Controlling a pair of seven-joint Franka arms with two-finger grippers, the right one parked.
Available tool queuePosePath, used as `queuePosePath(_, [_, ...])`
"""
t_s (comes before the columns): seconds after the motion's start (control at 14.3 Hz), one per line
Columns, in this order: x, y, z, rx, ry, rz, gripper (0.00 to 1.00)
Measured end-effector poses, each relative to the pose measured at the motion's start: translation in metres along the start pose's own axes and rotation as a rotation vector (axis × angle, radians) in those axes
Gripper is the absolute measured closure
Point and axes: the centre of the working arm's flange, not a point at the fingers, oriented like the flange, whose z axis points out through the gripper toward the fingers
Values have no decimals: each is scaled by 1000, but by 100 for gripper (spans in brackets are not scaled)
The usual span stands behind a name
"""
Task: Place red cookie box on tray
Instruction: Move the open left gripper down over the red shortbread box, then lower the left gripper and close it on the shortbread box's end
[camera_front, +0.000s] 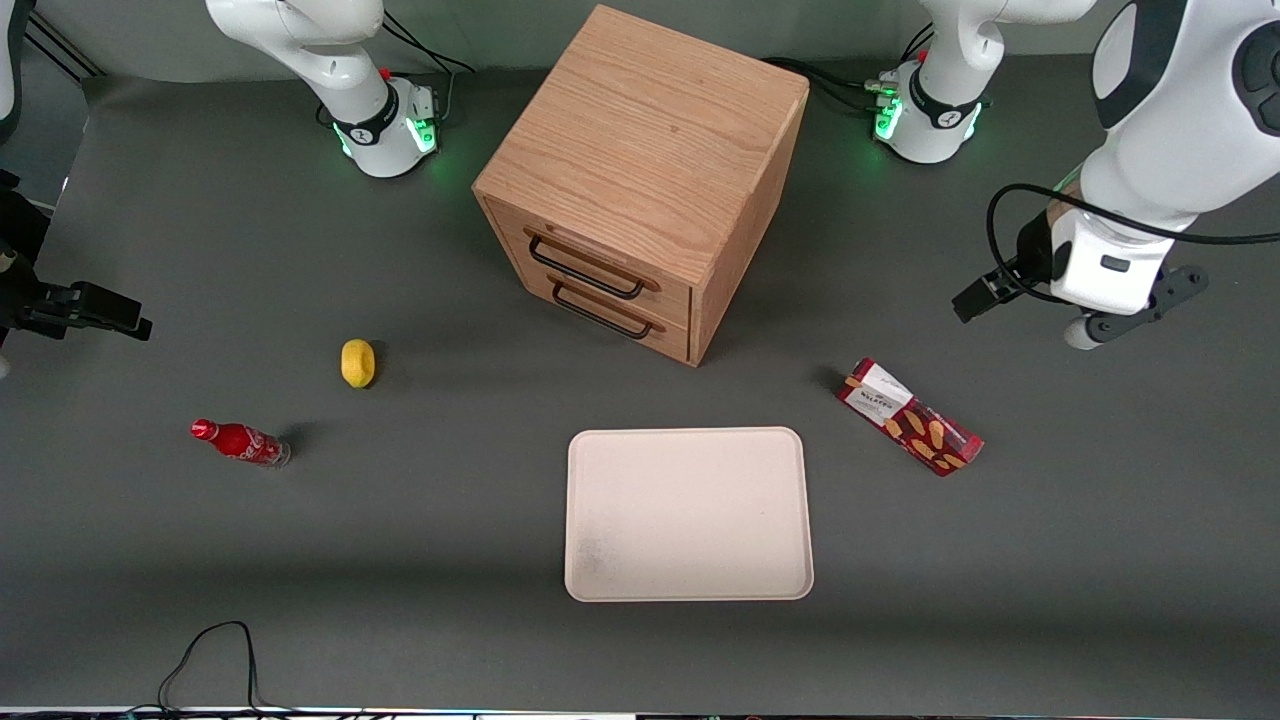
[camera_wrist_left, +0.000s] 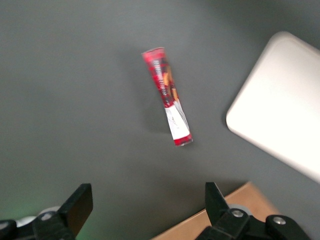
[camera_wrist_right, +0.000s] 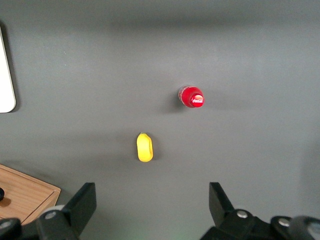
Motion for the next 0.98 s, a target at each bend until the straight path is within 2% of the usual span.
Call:
queuePosePath(0.14, [6, -4, 3, -10, 6, -249, 0])
queuePosePath(0.28, [10, -7, 6, -17, 10, -384, 0])
queuePosePath(0.56, [16, -4, 43, -68, 37, -447, 0])
queuePosePath(0.84, [29, 5, 121, -85, 47, -471, 0])
queuePosePath(0.98, [39, 15, 156, -107, 58, -489, 0])
